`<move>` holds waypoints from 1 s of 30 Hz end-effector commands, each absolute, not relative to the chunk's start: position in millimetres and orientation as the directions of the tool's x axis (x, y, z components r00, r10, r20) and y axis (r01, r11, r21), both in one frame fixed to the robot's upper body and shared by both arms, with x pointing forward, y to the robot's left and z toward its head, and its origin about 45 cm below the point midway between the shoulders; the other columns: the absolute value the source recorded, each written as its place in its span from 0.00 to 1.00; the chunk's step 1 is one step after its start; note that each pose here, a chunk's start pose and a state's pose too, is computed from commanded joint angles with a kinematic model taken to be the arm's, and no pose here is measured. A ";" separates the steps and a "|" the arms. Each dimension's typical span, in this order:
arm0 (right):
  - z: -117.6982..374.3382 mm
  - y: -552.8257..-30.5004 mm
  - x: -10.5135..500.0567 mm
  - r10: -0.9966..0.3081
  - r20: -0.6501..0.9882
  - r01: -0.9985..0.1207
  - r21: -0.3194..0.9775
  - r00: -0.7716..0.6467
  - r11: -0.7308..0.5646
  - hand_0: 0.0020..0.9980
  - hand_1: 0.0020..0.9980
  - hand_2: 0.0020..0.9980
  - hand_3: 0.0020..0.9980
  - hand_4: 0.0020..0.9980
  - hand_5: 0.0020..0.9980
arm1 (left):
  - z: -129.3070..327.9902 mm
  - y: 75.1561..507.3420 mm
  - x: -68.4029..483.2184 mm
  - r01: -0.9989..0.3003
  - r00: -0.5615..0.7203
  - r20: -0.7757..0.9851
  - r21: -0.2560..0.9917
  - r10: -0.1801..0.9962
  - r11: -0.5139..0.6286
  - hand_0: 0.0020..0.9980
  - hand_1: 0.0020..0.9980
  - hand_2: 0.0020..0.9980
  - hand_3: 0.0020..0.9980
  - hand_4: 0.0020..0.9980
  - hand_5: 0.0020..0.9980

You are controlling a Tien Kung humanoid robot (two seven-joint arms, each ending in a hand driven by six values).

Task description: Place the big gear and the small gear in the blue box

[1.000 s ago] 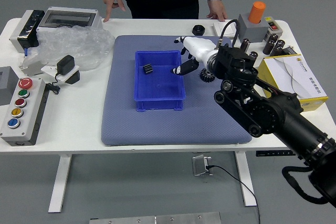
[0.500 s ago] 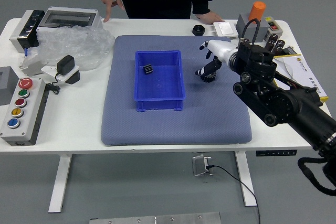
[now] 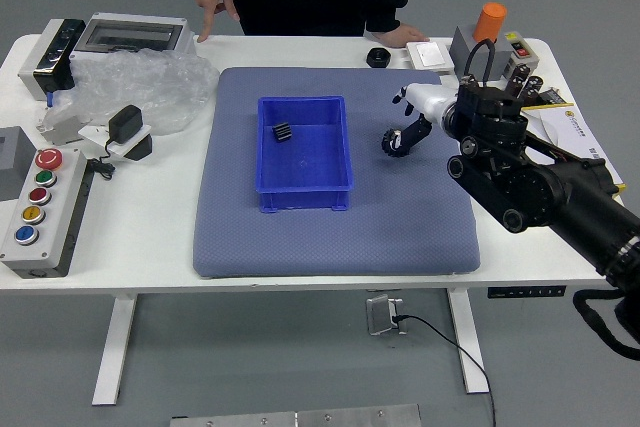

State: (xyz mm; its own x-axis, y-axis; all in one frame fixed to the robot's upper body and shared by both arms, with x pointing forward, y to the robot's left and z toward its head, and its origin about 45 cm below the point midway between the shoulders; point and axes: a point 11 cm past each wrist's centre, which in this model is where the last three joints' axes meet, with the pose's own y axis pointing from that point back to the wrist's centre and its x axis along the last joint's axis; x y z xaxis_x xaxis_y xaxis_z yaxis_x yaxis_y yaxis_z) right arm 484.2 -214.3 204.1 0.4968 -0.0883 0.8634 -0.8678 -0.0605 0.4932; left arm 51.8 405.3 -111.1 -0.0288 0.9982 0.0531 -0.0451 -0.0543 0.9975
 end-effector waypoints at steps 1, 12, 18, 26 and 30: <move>202.4 -213.9 484.6 -0.088 0.862 -0.867 0.495 0.499 -0.061 0.66 0.64 0.75 0.87 0.86 0.30 | -111.1 405.2 52.1 -0.045 -0.028 0.053 0.997 0.998 -0.054 0.86 0.83 0.83 0.87 0.78 0.31; 190.5 -217.5 489.4 -0.096 0.853 -0.858 0.510 0.513 -0.057 0.66 0.63 0.74 0.85 0.85 0.30 | -111.2 404.1 53.8 -0.046 -0.020 0.051 0.998 0.998 -0.052 0.86 0.82 0.83 0.87 0.78 0.31; 188.3 -221.1 493.5 -0.109 0.852 -0.859 0.509 0.512 -0.050 0.66 0.63 0.73 0.83 0.84 0.30 | -110.9 404.1 55.4 -0.048 -0.015 0.052 0.997 0.999 -0.052 0.86 0.82 0.83 0.87 0.78 0.31; 183.9 -222.4 495.3 -0.122 0.847 -0.856 0.516 0.517 -0.036 0.66 0.62 0.73 0.83 0.83 0.29 | -111.0 403.2 56.7 -0.048 -0.010 0.050 0.998 0.999 -0.051 0.86 0.82 0.83 0.87 0.78 0.31; 179.4 -221.9 494.9 -0.133 0.843 -0.852 0.523 0.522 -0.031 0.66 0.62 0.73 0.83 0.83 0.30 | -111.6 401.1 56.7 -0.047 -0.007 0.047 0.998 0.999 -0.047 0.86 0.82 0.83 0.87 0.78 0.31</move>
State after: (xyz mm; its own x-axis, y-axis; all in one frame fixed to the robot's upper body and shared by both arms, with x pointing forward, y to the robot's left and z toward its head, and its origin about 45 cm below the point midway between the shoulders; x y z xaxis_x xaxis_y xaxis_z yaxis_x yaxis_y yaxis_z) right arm 494.9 -221.9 179.4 0.5220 -0.1327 0.8425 -0.8518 -0.0310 0.5229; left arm 56.7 401.1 -111.6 -0.0075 0.9989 0.0465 -0.0470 -0.0468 0.9978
